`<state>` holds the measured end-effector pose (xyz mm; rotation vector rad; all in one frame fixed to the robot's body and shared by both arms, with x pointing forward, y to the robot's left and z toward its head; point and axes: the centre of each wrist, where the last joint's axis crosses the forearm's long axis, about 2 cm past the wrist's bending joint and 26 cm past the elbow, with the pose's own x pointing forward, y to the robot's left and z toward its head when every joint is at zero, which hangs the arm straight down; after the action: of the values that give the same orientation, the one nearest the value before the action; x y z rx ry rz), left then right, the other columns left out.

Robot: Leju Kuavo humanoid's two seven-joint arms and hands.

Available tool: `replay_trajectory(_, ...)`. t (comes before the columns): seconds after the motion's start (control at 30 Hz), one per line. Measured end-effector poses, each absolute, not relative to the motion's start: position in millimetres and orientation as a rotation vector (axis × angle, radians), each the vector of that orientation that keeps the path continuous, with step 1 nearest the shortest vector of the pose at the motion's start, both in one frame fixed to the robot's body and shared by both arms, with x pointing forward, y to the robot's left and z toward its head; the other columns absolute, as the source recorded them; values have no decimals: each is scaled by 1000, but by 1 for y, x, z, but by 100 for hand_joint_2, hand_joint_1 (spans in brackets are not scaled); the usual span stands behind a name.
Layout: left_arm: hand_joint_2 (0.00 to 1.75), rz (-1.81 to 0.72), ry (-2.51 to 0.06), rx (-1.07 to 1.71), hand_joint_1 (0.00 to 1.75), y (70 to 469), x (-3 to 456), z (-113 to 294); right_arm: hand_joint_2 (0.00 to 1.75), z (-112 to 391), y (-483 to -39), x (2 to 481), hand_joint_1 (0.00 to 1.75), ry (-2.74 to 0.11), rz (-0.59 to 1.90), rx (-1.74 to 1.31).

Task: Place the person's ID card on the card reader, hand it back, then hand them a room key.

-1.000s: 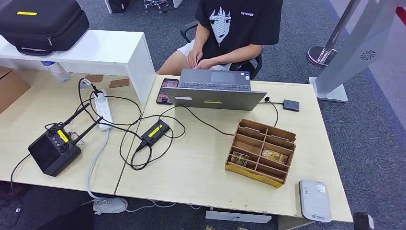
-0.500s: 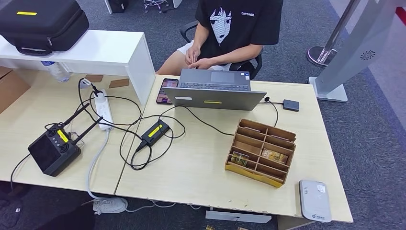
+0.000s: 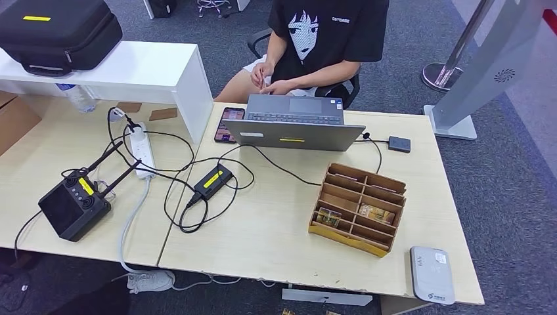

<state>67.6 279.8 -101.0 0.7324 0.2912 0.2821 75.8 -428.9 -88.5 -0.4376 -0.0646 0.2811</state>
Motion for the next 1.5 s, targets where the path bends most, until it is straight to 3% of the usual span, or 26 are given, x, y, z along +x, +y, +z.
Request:
replay_trajectory(0.33,175,269,266,737,0,280,68,-101,175,-95,-415,61,0,-81,281,-252)
replay_trajectory(0.37,175,268,263,737,0,280,68,-101,131,-95,-414,61,0,-85,281,-233)
replay_trajectory(0.47,175,264,246,738,0,280,68,-101,131,-97,-407,59,0,-109,280,-143)
replay_trajectory(0.5,175,262,239,739,0,280,68,-101,175,-98,-404,59,0,-111,282,-118)
replay_trajectory(0.77,175,286,191,730,0,277,68,-101,175,-105,-358,59,0,-49,223,-50)
replay_trajectory(0.8,175,321,168,725,0,276,67,-101,175,-106,-352,59,13,-54,196,-42)
replay_trajectory(0.9,175,509,75,737,131,276,62,-100,175,-108,-339,57,143,-86,123,-26)
replay_trajectory(0.93,175,550,57,752,175,277,61,-99,175,-108,-337,57,174,-95,112,-34)
replay_trajectory(1.17,175,381,196,750,175,281,64,-99,175,-107,-329,67,173,-176,129,-48)
replay_trajectory(1.5,175,391,225,683,175,282,67,-101,175,-105,-322,83,173,-193,168,-41)
